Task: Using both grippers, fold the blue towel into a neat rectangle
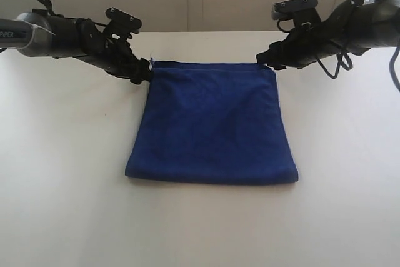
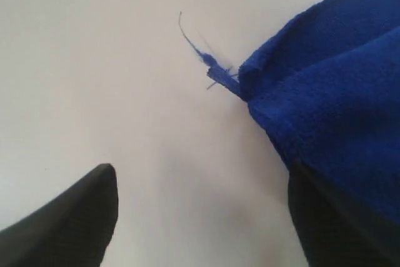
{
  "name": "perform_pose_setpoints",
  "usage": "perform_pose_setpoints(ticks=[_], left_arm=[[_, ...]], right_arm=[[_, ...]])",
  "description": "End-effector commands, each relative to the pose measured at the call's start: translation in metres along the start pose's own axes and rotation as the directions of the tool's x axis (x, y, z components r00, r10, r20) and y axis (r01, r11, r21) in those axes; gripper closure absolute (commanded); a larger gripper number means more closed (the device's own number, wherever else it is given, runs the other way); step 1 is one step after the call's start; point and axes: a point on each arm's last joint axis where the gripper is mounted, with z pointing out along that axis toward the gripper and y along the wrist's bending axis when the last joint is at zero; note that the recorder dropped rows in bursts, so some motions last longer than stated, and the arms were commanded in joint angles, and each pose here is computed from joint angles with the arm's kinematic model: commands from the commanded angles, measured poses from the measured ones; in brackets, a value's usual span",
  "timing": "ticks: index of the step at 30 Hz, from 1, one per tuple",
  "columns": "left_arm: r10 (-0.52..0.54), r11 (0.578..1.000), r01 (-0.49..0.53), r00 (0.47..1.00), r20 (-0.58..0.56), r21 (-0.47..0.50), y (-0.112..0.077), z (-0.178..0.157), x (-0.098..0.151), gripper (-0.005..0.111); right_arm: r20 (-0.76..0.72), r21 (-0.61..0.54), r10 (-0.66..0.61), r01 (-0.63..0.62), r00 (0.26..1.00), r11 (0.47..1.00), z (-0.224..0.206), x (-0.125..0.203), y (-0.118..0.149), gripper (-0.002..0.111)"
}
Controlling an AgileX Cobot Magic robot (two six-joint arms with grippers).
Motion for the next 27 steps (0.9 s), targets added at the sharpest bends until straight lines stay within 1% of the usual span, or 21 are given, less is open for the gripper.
perform_pose_setpoints(ticks=[1,6,7,8,10,12,14,18,19,23,27], left_arm=[[0.053,0.999,-0.053,0.999,-0.001,-0.007,0.002,0.005,0.004,0.027],[0.123,0.992,-0.123,0.992,0.014,-0.024,0.007,0.002,0.001,0.028],[0.121,0.992,-0.121,0.993,0.013,-0.023,0.009,-0.001,0.0,0.029],[0.115,0.993,-0.115,0.993,0.003,-0.015,0.009,-0.003,-0.001,0.03],[0.09,0.996,-0.089,0.995,-0.038,0.019,0.01,-0.012,-0.002,0.038],[0.083,0.995,-0.077,0.992,-0.097,0.064,0.011,-0.023,-0.001,0.052],[0.08,0.992,-0.065,0.986,-0.148,0.105,0.011,-0.034,-0.001,0.069],[0.045,0.987,-0.008,0.971,-0.235,0.158,0.014,-0.058,-0.003,0.102],[0.037,0.986,0.004,0.968,-0.249,0.165,0.015,-0.062,-0.003,0.107],[0.044,0.974,0.031,0.946,-0.322,0.224,0.011,-0.075,-0.001,0.107],[0.049,0.951,0.079,0.917,-0.396,0.3,0.0,-0.083,0.005,0.107]], right_arm=[[0.006,0.007,0.02,-0.02,1.0,1.0,-0.001,-0.001,-0.004,0.058],[-0.026,-0.016,0.02,-0.02,0.999,1.0,-0.001,0.001,-0.002,0.058],[-0.04,-0.028,0.019,-0.02,0.999,0.999,-0.002,0.002,-0.001,0.058],[-0.052,-0.039,0.018,-0.02,0.999,0.999,-0.004,0.002,0.0,0.059],[-0.085,-0.072,0.014,-0.02,0.996,0.997,-0.009,0.002,0.004,0.065],[-0.117,-0.105,-0.001,-0.011,0.993,0.994,-0.016,0.002,0.007,0.074],[-0.138,-0.136,-0.01,-0.009,0.99,0.991,-0.026,-0.002,0.01,0.086],[-0.175,-0.193,-0.029,-0.006,0.984,0.981,-0.046,-0.008,0.016,0.109],[-0.191,-0.207,-0.024,-0.016,0.981,0.978,-0.051,-0.009,0.018,0.108],[-0.288,-0.19,-0.013,-0.044,0.958,0.981,-0.068,-0.007,0.018,0.108],[-0.396,-0.178,0.019,-0.097,0.918,0.979,-0.077,0.002,0.02,0.108]])
